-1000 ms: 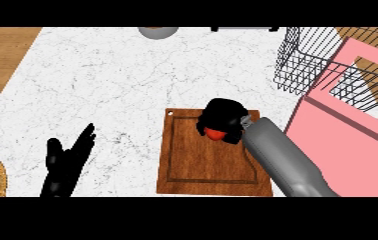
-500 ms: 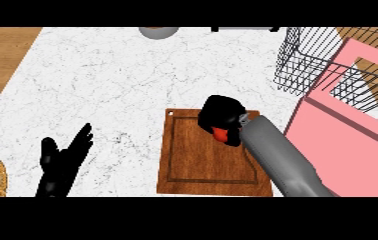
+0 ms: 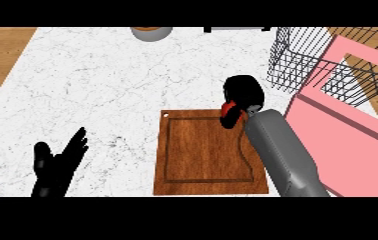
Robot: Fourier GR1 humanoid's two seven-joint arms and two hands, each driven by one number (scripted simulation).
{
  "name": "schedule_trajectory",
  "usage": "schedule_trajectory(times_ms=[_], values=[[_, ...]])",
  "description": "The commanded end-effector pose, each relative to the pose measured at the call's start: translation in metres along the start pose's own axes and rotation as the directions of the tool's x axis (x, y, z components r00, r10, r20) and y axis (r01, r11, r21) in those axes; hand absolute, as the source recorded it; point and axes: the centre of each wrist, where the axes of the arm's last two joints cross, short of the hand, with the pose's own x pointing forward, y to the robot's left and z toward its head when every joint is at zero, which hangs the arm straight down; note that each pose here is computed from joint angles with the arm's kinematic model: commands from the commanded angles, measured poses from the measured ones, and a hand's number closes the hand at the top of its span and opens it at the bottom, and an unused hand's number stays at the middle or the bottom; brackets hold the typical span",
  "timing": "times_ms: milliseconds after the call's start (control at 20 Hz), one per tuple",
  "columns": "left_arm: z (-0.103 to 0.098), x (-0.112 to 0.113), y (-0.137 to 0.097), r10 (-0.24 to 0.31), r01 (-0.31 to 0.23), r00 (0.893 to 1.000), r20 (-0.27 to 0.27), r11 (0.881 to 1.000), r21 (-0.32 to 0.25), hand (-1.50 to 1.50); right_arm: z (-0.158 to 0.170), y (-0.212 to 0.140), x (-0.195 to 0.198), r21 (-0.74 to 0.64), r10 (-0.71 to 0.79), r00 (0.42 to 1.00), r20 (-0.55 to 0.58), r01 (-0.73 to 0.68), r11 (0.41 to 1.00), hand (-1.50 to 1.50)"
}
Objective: Pick the tomato from the cutting board and place it in the basket
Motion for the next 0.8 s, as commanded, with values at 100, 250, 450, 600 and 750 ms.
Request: schedule_trajectory(times_ms=[100, 250, 450, 600, 750], values=[[0.001, -0.012, -0.007, -0.006, 0.004, 0.998, -0.059, 1.0, -0.03, 0.0, 0.008, -0.059, -0.015, -0.385, -0.544, 0.825, -0.15, 0.458, 0.801, 1.5], [-0.003, -0.009, -0.015, -0.015, 0.013, 0.998, -0.063, 0.999, -0.032, 0.0, 0.021, -0.107, 0.004, -0.566, -0.682, 0.731, 0.002, 0.563, 0.602, 1.5], [-0.001, -0.011, -0.011, 0.002, -0.003, 0.998, -0.071, 1.0, -0.014, 0.0, 0.047, -0.152, 0.039, -0.695, -0.709, 0.702, 0.068, 0.543, 0.472, 1.5], [-0.005, 0.0, -0.006, 0.01, -0.011, 0.998, -0.06, 1.0, -0.021, 0.0, 0.072, -0.177, 0.057, -0.732, -0.756, 0.653, 0.05, 0.539, 0.417, 1.5], [-0.001, -0.006, -0.015, -0.003, 0.002, 0.998, -0.064, 1.0, -0.013, 0.0, 0.088, -0.204, 0.051, -0.803, -0.744, 0.667, -0.033, 0.426, 0.418, 1.5]])
